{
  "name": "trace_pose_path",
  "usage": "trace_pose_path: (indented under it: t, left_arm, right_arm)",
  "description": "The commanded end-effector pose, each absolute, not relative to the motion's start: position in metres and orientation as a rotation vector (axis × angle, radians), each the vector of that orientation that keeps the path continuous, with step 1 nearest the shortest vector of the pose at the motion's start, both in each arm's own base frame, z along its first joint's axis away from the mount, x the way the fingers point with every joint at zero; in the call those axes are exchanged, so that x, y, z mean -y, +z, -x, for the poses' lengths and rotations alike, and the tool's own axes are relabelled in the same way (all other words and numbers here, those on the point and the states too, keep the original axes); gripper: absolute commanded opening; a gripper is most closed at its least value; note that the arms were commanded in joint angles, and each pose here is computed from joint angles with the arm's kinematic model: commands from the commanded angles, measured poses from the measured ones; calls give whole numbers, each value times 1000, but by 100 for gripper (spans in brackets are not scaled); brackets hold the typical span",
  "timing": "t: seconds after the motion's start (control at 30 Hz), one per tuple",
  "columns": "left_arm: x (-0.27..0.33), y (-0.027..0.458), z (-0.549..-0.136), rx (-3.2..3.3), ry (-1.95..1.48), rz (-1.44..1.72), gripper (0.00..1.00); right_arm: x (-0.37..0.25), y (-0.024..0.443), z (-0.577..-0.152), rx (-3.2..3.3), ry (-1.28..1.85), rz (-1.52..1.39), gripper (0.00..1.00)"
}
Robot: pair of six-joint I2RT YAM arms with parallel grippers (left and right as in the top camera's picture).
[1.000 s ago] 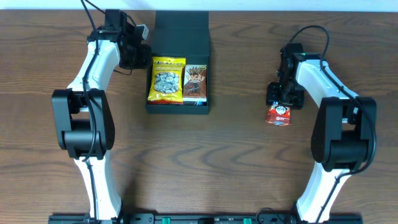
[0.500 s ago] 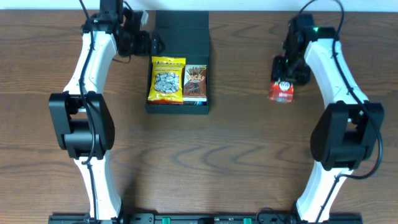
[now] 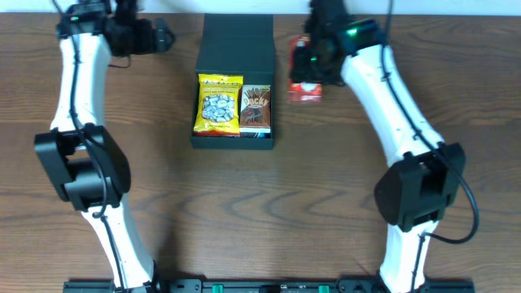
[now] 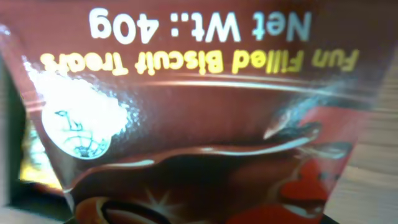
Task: Pack container
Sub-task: 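Lift the Hello Panda box and lower it into the black box, then release the Hello Panda box and raise the right gripper away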
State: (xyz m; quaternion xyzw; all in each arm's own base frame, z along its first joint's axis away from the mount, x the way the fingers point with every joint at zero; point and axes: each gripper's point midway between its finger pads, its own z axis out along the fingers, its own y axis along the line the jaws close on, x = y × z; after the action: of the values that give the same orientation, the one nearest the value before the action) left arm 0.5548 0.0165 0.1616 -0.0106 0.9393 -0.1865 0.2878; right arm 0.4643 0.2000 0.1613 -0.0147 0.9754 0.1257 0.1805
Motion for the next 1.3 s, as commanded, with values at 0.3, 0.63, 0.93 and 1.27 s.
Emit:
trace_pose_path:
  t: [0.3,0.63,0.93,1.27]
  left_arm:
    - [-64,176,-554,-2467,-422,83,95]
    - [-64,176,-554,-2468,-423,83,95]
    - [-63,176,-554,-2468,-423,82,95]
    - [-63,175,-553,-2474,-425,84,95]
  right_arm:
    - [-292,134,-449,-2765,493,73,51]
    - [-294,96,-442,-2855,441,83,50]
    - [-290,91,-435,-2897,427,129,82]
    - [-292,159,-462,-2721,414,265,46]
